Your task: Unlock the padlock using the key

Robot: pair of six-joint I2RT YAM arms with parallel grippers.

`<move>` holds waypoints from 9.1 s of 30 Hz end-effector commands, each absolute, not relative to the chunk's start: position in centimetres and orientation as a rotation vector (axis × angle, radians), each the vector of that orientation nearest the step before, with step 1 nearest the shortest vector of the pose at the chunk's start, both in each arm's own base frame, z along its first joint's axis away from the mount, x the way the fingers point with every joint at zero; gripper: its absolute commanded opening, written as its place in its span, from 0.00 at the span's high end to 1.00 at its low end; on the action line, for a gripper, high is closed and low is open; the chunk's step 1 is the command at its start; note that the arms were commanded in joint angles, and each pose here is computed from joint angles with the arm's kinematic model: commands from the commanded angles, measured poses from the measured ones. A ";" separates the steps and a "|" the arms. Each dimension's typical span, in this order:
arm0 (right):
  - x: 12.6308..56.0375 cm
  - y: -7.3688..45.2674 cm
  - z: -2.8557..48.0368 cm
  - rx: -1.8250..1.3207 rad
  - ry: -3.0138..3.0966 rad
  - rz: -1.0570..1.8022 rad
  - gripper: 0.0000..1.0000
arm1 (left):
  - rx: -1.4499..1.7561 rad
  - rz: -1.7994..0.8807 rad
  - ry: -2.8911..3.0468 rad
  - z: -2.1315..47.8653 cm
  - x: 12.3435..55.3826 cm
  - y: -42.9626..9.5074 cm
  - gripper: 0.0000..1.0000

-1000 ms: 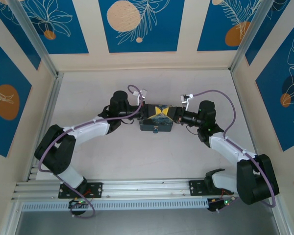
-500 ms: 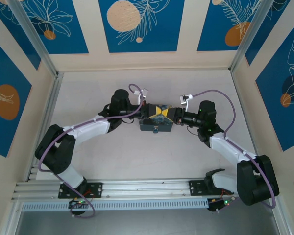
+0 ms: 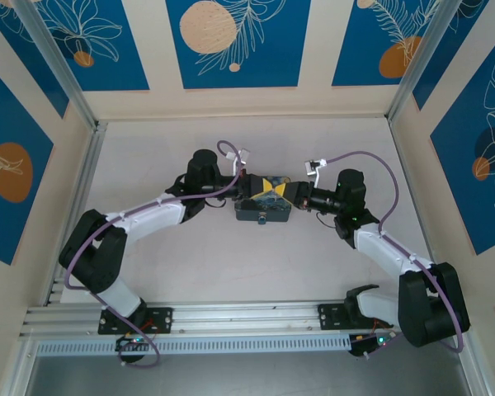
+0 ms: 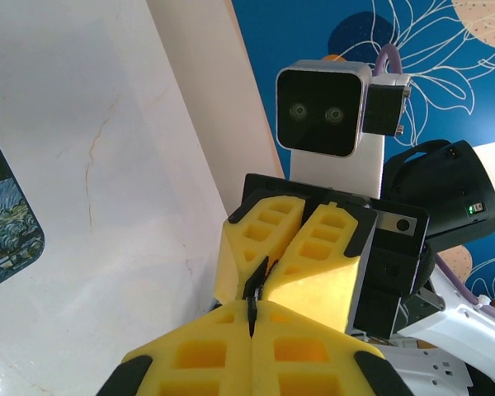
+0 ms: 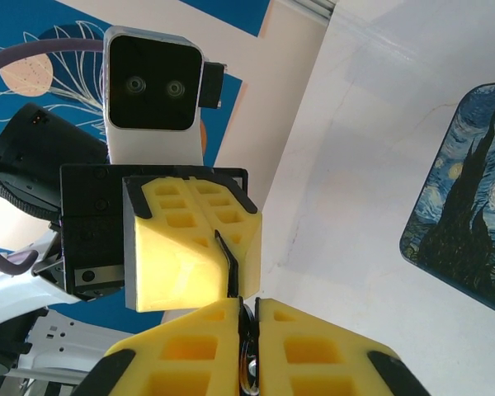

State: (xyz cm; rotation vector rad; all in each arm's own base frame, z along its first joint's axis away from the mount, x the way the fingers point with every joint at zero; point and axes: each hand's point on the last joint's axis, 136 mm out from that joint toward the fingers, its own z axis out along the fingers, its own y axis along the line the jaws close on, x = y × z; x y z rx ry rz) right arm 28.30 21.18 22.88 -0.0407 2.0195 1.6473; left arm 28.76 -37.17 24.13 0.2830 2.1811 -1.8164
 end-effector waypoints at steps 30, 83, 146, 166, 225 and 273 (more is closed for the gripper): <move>29.3 17.7 19.4 0.335 2.124 1.487 1.00 | 0.114 -1.275 2.236 19.6 26.2 -31.9 0.01; 34.3 18.0 10.7 0.518 2.404 1.380 1.00 | 0.403 -0.983 2.254 3.9 27.8 -38.9 0.01; 34.1 17.7 8.5 0.551 2.456 1.347 1.00 | 0.194 -1.335 2.013 9.3 30.2 -42.5 0.12; 34.1 17.7 7.8 0.567 2.468 1.350 1.00 | -0.184 -1.344 2.055 5.6 31.1 -40.8 0.28; 34.2 18.2 18.5 0.354 2.314 1.401 1.00 | -0.467 -1.303 2.123 3.5 31.3 -37.2 1.00; 22.6 19.2 10.4 0.682 2.256 1.444 1.00 | -0.417 -1.733 2.163 12.0 27.8 -35.4 1.00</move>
